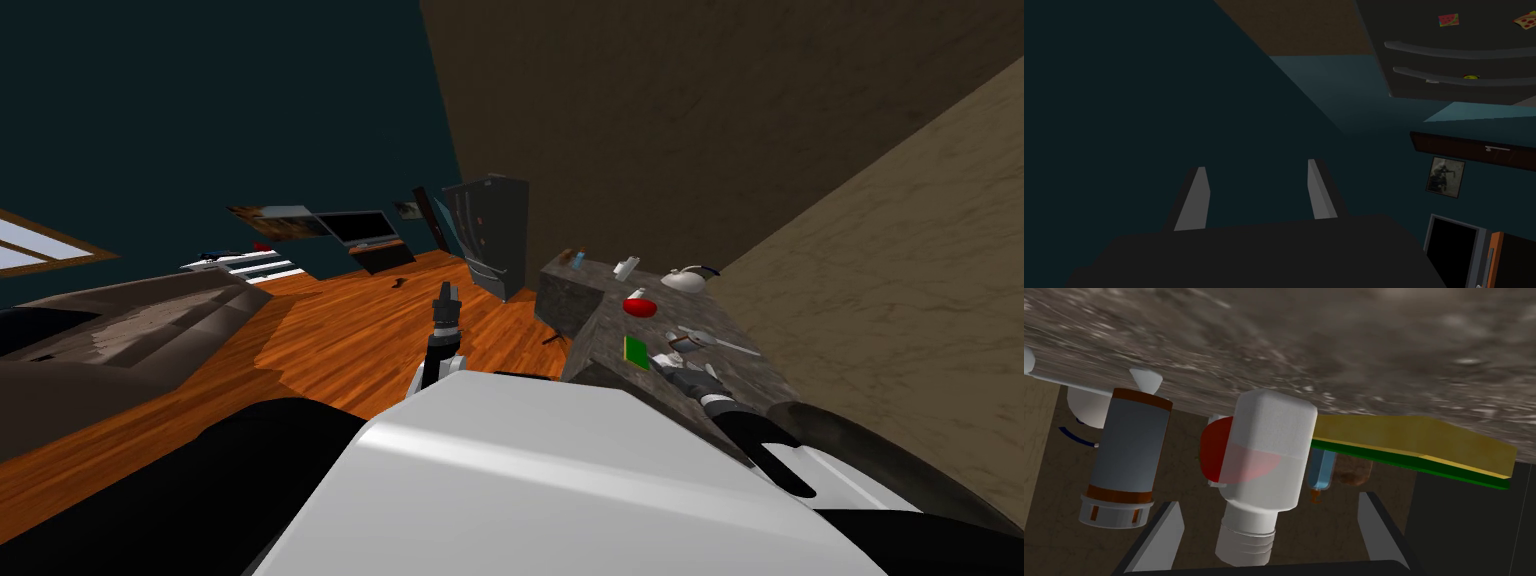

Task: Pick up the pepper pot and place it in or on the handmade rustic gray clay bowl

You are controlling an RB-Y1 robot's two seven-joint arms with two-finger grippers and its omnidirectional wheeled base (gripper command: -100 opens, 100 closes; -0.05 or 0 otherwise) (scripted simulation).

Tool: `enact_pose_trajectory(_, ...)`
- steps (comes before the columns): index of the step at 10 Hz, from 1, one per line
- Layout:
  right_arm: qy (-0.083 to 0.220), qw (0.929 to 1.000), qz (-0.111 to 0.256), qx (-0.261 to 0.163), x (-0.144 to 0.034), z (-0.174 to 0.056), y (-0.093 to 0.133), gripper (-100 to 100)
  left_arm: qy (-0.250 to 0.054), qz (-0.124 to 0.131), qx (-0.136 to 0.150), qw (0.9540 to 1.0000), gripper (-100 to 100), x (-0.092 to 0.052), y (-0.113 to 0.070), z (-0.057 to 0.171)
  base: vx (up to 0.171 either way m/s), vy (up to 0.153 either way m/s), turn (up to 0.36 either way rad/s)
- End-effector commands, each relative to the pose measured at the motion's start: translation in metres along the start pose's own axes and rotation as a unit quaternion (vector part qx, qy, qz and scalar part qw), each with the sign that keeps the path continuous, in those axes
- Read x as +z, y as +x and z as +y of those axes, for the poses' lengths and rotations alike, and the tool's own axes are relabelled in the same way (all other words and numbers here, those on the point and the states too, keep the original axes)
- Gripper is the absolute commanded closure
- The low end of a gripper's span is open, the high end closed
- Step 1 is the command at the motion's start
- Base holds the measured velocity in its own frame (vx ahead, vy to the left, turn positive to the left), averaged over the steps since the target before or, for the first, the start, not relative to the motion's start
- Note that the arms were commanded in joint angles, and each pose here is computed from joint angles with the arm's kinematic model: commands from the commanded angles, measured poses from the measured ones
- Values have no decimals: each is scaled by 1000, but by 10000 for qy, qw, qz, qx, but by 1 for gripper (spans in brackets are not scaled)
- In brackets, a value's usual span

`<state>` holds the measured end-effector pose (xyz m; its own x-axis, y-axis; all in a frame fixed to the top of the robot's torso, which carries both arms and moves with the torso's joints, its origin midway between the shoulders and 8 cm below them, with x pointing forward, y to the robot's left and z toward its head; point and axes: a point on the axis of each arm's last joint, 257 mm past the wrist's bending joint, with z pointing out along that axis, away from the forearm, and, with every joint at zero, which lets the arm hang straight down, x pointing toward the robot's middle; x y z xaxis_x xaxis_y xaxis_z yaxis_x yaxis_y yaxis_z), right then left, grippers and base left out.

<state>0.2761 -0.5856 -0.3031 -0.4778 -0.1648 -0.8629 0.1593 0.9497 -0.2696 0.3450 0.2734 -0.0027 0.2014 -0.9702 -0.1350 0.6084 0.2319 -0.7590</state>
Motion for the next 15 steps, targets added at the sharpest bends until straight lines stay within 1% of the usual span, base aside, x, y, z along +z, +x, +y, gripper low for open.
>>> enact_pose_trajectory(1, 0, 10000, 0, 0, 0, 0, 0, -100, 0, 0, 0, 10000, 0, 0, 0, 0, 35, -22, 32)
enact_pose_trajectory(2, 4, 10000, 1, -3, 0, 0, 0, 100, 0, 0, 0, 10000, 0, 0, 0, 0, 0, 0, 0)
enact_pose_trajectory(6, 6, 10000, -14, 14, 1, 0, -1, 100, 0, 0, 0, 10000, 0, 0, 0, 0, 1, -2, -2)
enact_pose_trajectory(7, 6, 10000, -14, 13, 1, 0, -1, 0, 0, 0, 0, 10000, 0, 0, 0, 0, 0, 0, 0)
enact_pose_trajectory(8, 7, 10000, -13, 12, 1, 0, -1, 100, 0, 0, 0, 10000, 0, 0, 0, 0, 0, 0, 0)
enact_pose_trajectory(9, 7, 10000, -13, 9, 1, 0, -1, 0, 0, 0, 0, 10000, 0, 0, 0, 0, 0, 0, 0)
enact_pose_trajectory(10, 79, 10000, -29, -4, 1, -6, -2, 100, 0, 0, 0, 10000, 0, 0, 0, 0, -116, 34, -34)
enact_pose_trajectory(11, 107, 9999, -46, -8, 2, -8, -4, 100, 1, 0, -1, 10000, 0, 0, 0, 0, -157, 54, -39)
enact_pose_trajectory(12, 220, 9997, -120, -13, 5, -15, -10, 100, 1, -1, -1, 10000, 0, 0, 0, 0, -174, 55, -76)
enact_pose_trajectory(15, 682, 9967, -427, 51, 14, -45, -34, 100, 1, 0, -1, 10000, 0, 0, 0, 0, -161, 20, -123)
